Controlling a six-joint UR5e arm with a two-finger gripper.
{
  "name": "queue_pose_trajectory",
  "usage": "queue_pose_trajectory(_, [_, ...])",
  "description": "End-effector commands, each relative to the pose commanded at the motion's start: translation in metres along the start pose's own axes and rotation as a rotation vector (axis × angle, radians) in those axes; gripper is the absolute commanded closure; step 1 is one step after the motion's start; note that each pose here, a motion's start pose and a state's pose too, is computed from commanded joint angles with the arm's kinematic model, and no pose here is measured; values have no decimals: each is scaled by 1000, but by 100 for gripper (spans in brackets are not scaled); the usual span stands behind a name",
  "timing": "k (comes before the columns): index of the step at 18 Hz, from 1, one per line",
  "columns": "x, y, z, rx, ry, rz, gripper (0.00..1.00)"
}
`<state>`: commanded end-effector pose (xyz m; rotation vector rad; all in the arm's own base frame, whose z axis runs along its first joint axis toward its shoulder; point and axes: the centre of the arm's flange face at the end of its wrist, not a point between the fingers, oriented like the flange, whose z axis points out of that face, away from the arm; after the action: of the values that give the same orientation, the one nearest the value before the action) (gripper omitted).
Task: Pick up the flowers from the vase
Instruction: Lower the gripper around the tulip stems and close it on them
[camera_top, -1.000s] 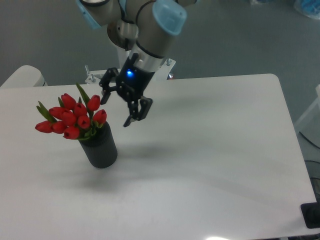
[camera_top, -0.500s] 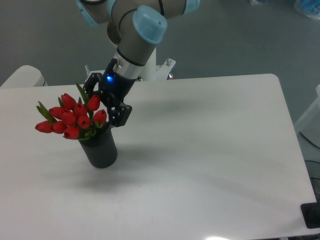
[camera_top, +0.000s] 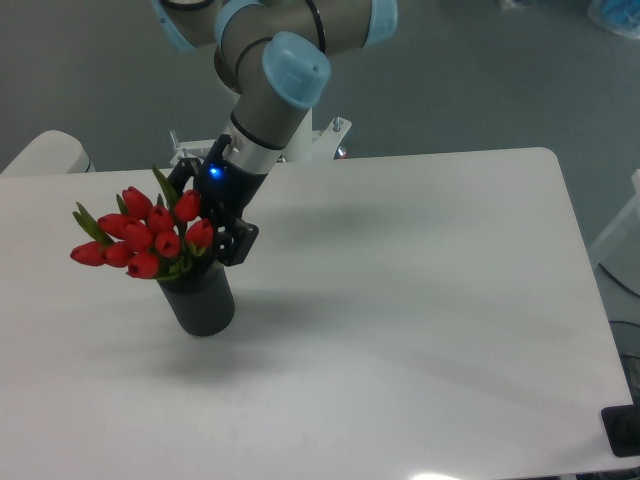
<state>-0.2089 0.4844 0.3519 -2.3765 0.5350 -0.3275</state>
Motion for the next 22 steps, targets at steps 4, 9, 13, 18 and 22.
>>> queue_pose_trajectory(4, [-6,4,10,26,32,-20,0])
queue_pose_trajectory(9, [-10,3,11,86,57,-35,0])
queue_pose_trajectory(13, [-11,4,9,95,57,-44,0])
queue_pose_trajectory(18, [-20,12,1,106,40,-49,44])
queue_pose_trajectory(22, [-24,16,-2,109,32,-58,56])
